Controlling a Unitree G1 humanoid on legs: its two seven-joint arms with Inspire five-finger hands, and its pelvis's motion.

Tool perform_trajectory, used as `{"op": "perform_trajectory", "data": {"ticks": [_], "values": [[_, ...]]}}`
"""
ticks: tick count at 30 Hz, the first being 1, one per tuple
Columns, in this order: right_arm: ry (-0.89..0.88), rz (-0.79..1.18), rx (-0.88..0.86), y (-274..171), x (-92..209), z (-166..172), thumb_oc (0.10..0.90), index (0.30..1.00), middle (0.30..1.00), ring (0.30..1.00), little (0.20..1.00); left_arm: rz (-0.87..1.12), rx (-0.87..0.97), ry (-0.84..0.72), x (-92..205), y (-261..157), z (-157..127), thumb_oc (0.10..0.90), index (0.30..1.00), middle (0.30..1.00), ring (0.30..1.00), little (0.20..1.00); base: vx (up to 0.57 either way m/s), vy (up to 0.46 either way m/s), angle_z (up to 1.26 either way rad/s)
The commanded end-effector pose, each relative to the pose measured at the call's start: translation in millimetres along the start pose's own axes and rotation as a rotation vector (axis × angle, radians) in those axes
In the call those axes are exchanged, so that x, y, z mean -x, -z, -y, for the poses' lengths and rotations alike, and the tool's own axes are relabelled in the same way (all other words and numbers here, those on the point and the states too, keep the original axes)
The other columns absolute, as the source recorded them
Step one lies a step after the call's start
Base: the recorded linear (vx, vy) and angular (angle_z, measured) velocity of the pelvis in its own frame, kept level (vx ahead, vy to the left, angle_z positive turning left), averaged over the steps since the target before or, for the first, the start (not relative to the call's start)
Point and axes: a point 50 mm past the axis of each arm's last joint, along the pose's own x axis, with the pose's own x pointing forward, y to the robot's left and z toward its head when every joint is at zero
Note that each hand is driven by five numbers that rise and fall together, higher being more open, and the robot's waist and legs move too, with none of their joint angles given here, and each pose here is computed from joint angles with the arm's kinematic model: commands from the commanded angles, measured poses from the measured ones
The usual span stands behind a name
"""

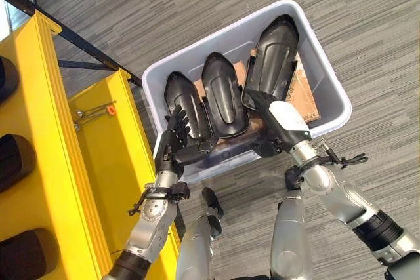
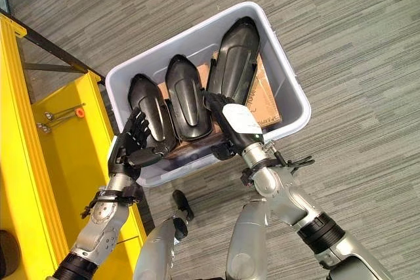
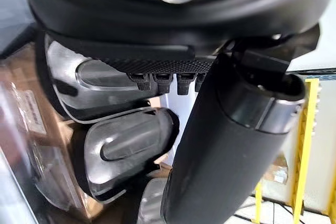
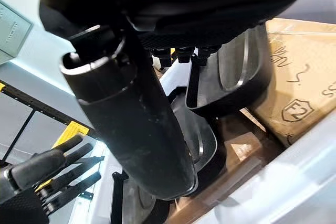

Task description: Move parts from the plastic box to the shelf.

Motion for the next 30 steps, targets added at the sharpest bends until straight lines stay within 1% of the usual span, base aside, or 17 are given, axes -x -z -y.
{"op": "perform_trajectory", "data": {"ticks": [1, 4, 6, 10, 14, 19, 25, 30], "values": [[0.246, 0.243, 0.007, -51, -17, 45, 0.9, 1.0, 1.0, 1.0, 1.0, 0.25, -0.019, -0.017, 3, -41, -7, 0.9, 1.0, 1.0, 1.0, 1.0, 0.0, 0.0, 0.0], [0.301, 0.261, 0.047, -54, -19, 54, 0.9, 1.0, 1.0, 1.0, 1.0, 0.265, -0.015, -0.014, 4, -46, -3, 0.9, 1.0, 1.0, 1.0, 1.0, -0.03, 0.032, -0.05], [0.352, 0.3, 0.137, -59, -19, 60, 0.9, 1.0, 1.0, 1.0, 1.0, 0.275, -0.013, -0.01, 4, -50, 0, 0.9, 1.0, 1.0, 1.0, 1.0, -0.02, 0.042, -0.08], [0.376, 0.346, 0.193, -69, -17, 70, 0.9, 1.0, 1.0, 1.0, 1.0, 0.286, -0.008, -0.017, 4, -57, 4, 0.9, 1.0, 1.0, 1.0, 1.0, 0.01, 0.043, -0.1], [0.437, 0.396, 0.152, -91, -16, 87, 0.9, 1.0, 1.0, 1.0, 1.0, 0.296, 0.004, -0.015, 3, -69, 11, 0.9, 1.0, 1.0, 1.0, 1.0, 0.01, 0.035, -0.04], [0.465, 0.426, 0.11, -103, -20, 93, 0.9, 1.0, 1.0, 1.0, 1.0, 0.298, 0.0, 0.009, 0, -78, 16, 0.9, 1.0, 1.0, 1.0, 1.0, 0.0, 0.001, -0.01], [0.461, 0.41, 0.094, -109, -29, 94, 0.9, 1.0, 1.0, 1.0, 1.0, 0.293, -0.011, 0.018, -6, -79, 19, 0.9, 1.0, 1.0, 1.0, 1.0, 0.0, 0.0, 0.0], [0.476, 0.351, 0.056, -102, -37, 91, 0.9, 1.0, 1.0, 1.0, 1.0, 0.295, -0.017, 0.018, -9, -78, 21, 0.9, 1.0, 1.0, 1.0, 1.0, 0.0, 0.0, 0.0]]}}
